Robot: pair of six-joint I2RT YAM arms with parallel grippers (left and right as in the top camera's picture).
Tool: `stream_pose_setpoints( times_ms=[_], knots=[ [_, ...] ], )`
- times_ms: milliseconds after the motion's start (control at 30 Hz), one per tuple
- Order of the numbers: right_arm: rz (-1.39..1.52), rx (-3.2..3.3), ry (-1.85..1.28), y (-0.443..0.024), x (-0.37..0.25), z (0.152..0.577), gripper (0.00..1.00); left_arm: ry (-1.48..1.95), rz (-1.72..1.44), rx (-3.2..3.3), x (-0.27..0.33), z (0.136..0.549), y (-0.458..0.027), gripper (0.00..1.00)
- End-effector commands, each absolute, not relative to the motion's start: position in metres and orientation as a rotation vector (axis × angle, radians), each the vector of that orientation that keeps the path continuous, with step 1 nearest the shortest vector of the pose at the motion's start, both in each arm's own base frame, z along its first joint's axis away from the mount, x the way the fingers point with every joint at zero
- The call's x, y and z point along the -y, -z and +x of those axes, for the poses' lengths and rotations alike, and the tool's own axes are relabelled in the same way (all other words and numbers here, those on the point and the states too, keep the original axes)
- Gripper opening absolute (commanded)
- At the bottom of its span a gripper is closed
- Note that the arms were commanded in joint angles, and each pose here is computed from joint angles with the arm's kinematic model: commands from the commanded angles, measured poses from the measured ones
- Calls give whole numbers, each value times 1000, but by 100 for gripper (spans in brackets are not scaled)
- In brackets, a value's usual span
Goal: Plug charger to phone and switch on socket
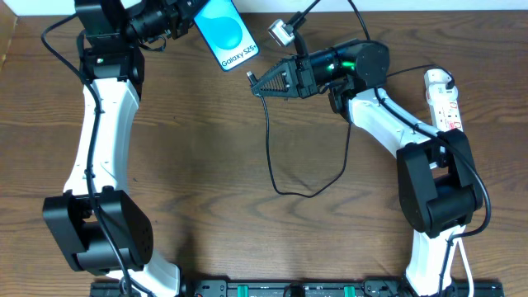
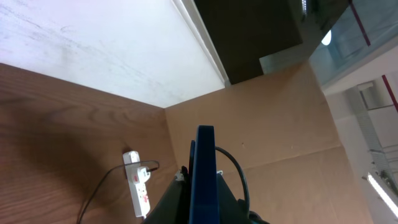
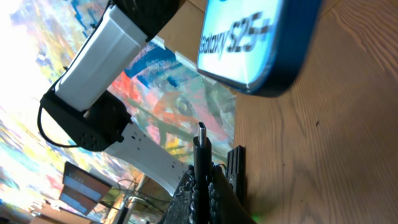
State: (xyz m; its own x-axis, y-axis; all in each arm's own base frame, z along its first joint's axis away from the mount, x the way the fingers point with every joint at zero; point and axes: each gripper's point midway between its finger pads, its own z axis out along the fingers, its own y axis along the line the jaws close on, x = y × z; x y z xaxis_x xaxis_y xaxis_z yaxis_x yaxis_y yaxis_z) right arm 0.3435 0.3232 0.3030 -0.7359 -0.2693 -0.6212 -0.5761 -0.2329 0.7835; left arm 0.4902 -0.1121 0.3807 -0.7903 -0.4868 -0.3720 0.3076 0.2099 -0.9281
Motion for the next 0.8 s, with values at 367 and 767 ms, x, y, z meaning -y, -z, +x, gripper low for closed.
stream_pose_setpoints(
  times_ms=[367,767],
  knots=[
    [-1045,-1784,-2064,-305,-324,341,1,1640,-69,-1869,124,483,-385,8],
    [-1040,-1783,-2062,-305,-323,342,1,1710,-157,-1919,125,480,-379,8]
  ],
)
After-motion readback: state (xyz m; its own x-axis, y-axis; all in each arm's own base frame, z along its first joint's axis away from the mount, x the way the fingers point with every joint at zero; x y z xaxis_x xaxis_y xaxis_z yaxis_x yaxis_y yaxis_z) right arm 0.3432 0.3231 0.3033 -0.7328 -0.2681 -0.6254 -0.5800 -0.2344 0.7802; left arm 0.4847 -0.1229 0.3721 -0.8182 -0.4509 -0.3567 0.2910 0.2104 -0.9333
